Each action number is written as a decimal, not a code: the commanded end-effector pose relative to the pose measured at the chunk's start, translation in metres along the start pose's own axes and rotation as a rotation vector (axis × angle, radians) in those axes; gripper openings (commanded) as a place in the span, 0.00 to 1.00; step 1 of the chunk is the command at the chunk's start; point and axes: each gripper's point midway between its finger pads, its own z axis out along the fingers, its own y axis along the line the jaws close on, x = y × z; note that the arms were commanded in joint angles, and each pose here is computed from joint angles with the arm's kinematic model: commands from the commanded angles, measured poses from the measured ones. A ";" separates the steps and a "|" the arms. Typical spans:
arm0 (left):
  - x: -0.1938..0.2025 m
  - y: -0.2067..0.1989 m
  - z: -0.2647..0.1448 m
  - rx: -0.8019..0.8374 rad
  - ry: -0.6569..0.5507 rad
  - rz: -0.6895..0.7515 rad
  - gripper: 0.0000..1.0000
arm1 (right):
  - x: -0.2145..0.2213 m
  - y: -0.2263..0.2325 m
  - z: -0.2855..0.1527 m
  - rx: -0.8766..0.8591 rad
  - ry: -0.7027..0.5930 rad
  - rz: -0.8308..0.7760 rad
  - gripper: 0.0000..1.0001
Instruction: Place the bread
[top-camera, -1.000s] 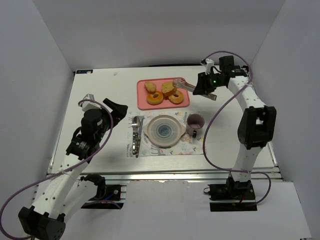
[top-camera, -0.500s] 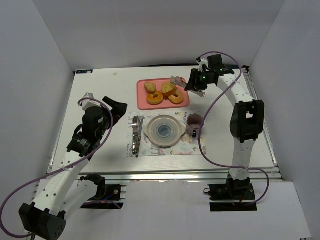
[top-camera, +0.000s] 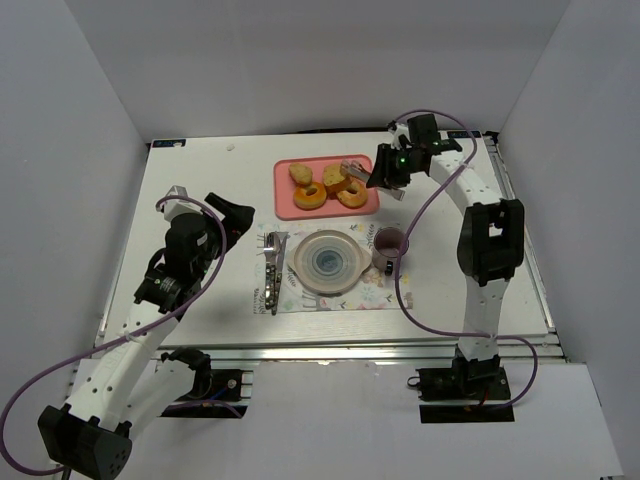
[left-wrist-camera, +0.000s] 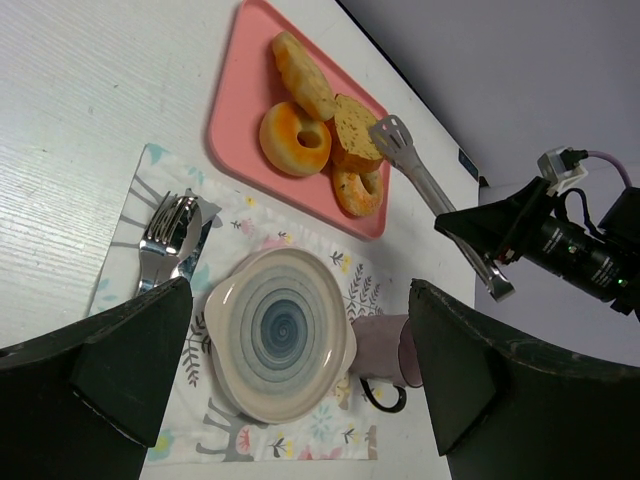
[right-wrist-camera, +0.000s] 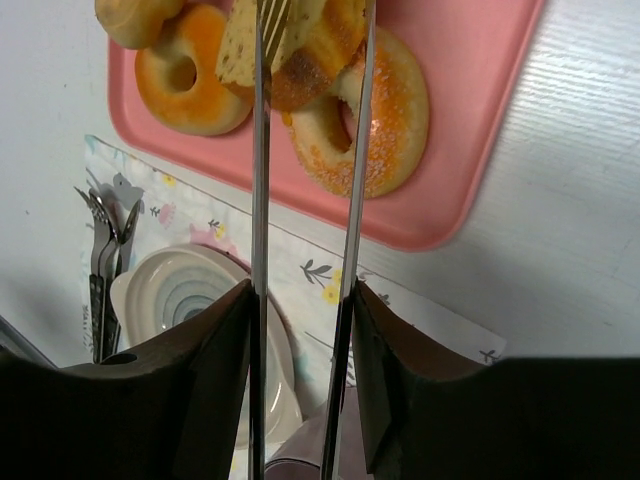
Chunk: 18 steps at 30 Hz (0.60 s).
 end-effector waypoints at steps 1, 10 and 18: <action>-0.010 -0.009 -0.004 0.020 -0.027 -0.005 0.98 | 0.009 0.017 -0.001 -0.027 0.019 0.006 0.47; -0.011 -0.009 -0.005 0.023 -0.032 -0.008 0.98 | 0.016 0.016 -0.002 -0.006 0.027 0.022 0.34; -0.011 -0.009 -0.005 0.025 -0.035 -0.011 0.98 | -0.002 0.032 -0.021 -0.050 -0.033 -0.010 0.18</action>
